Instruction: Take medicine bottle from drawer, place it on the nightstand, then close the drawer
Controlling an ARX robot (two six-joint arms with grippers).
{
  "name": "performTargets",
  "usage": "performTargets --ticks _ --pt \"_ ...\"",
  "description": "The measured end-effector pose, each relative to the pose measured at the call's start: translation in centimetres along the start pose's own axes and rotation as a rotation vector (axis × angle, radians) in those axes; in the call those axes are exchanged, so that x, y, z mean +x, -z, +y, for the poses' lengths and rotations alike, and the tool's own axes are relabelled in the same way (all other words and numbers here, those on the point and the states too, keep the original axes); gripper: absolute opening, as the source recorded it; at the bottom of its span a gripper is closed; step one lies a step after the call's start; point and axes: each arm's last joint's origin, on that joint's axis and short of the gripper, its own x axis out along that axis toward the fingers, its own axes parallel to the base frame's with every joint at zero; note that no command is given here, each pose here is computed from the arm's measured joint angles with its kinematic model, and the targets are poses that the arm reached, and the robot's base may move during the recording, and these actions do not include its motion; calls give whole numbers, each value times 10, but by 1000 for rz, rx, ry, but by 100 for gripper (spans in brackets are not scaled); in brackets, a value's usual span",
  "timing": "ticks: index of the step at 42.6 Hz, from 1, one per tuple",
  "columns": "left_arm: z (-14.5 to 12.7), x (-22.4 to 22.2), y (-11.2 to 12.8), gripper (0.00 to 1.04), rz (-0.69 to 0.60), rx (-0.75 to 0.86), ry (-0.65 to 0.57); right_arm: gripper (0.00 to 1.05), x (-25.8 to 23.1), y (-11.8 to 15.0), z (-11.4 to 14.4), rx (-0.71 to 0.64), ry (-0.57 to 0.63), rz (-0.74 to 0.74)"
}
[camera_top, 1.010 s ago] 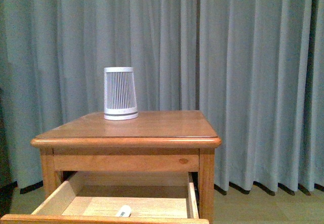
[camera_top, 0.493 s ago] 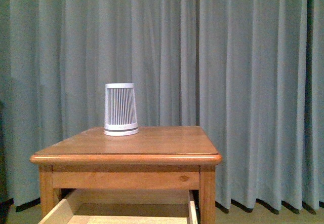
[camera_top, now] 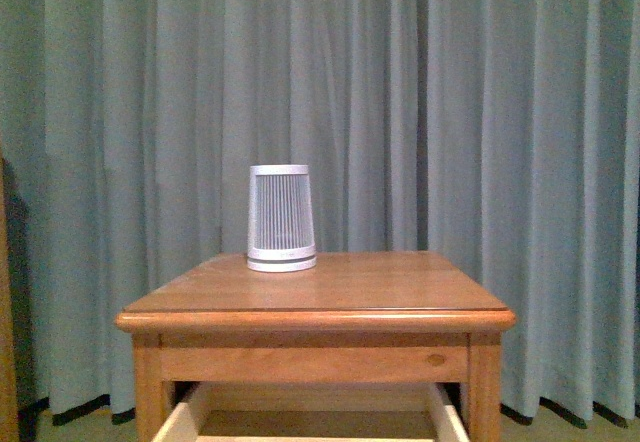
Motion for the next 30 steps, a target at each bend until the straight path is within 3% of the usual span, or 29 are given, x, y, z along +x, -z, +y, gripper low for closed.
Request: performTargets --ticks 16,24,27,30 --pt "0 -3 -1 4 -26 -2 -5 98 0 0 0 0 -8 0" --pt "0 -3 -1 33 -27 -1 -4 98 0 0 0 0 -8 -1" --pt "0 -3 -1 49 -27 0 -2 98 0 0 0 0 -6 -1" --pt "0 -3 -1 57 -26 0 -2 98 0 -4 0 28 68 -51"
